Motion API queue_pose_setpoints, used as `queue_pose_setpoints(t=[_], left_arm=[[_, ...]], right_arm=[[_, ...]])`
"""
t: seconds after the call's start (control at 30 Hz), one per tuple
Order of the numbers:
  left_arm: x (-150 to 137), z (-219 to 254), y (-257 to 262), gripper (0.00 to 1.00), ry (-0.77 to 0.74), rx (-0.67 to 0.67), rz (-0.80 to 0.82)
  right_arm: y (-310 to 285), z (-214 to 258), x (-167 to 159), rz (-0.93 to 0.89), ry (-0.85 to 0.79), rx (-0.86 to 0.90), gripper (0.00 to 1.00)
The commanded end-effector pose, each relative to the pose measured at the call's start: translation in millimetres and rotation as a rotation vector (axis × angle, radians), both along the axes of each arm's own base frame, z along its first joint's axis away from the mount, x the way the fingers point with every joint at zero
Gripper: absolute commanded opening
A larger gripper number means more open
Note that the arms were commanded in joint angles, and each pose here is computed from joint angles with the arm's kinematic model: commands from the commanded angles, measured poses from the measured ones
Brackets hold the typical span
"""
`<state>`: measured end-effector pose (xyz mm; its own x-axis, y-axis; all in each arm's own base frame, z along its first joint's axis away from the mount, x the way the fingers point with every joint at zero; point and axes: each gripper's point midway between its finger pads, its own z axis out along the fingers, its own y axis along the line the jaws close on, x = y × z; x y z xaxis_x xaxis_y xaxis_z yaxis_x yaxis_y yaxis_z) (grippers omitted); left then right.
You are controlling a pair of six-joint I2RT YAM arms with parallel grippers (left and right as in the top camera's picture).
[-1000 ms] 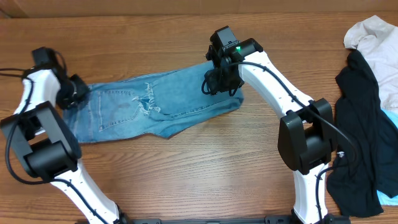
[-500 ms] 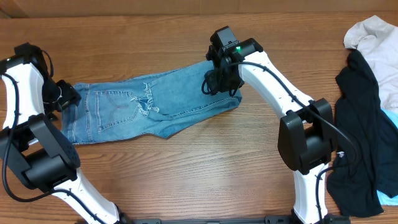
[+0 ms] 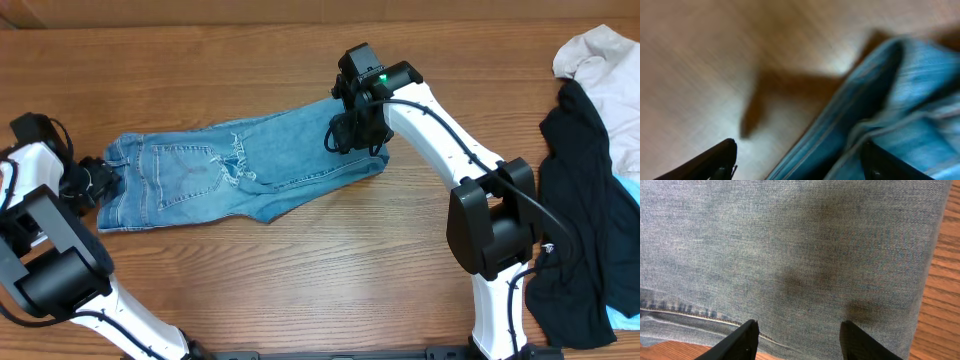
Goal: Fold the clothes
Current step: 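Grasp the waistband at the left end with the left gripper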
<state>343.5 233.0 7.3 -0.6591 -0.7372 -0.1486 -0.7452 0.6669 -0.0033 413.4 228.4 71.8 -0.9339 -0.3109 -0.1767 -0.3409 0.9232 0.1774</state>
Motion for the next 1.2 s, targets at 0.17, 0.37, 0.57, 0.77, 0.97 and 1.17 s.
queue_pose_setpoints(t=[0.17, 0.37, 0.57, 0.77, 0.97, 1.17], left_arm=[[21.3, -8.6, -35.8, 0.83, -0.142, -0.149, -0.18], [39.0, 15.7, -36.6, 0.81, -0.244, -0.225, -0.189], [27.8, 13.6, -25.4, 0.84, -0.174, -0.168, -0.172], [11.0, 3.7, -12.1, 0.83, -0.086, -0.092, -0.122], [4.6, -8.5, -10.4, 0.83, -0.068, -0.067, -0.118], [7.9, -28.1, -31.6, 0.79, -0.141, -0.145, -0.178]], right_arm=[[2.5, 13.6, 0.8, 0.004, -0.032, 0.009, 0.56], [2.5, 13.6, 0.8, 0.004, -0.032, 0.009, 0.56], [2.5, 13.6, 1.0, 0.004, -0.032, 0.009, 0.56], [2.7, 13.6, 0.8, 0.004, -0.032, 0.009, 0.56], [2.6, 13.5, 0.7, 0.004, -0.031, 0.009, 0.56], [2.7, 13.6, 0.8, 0.004, -0.032, 0.009, 0.56]])
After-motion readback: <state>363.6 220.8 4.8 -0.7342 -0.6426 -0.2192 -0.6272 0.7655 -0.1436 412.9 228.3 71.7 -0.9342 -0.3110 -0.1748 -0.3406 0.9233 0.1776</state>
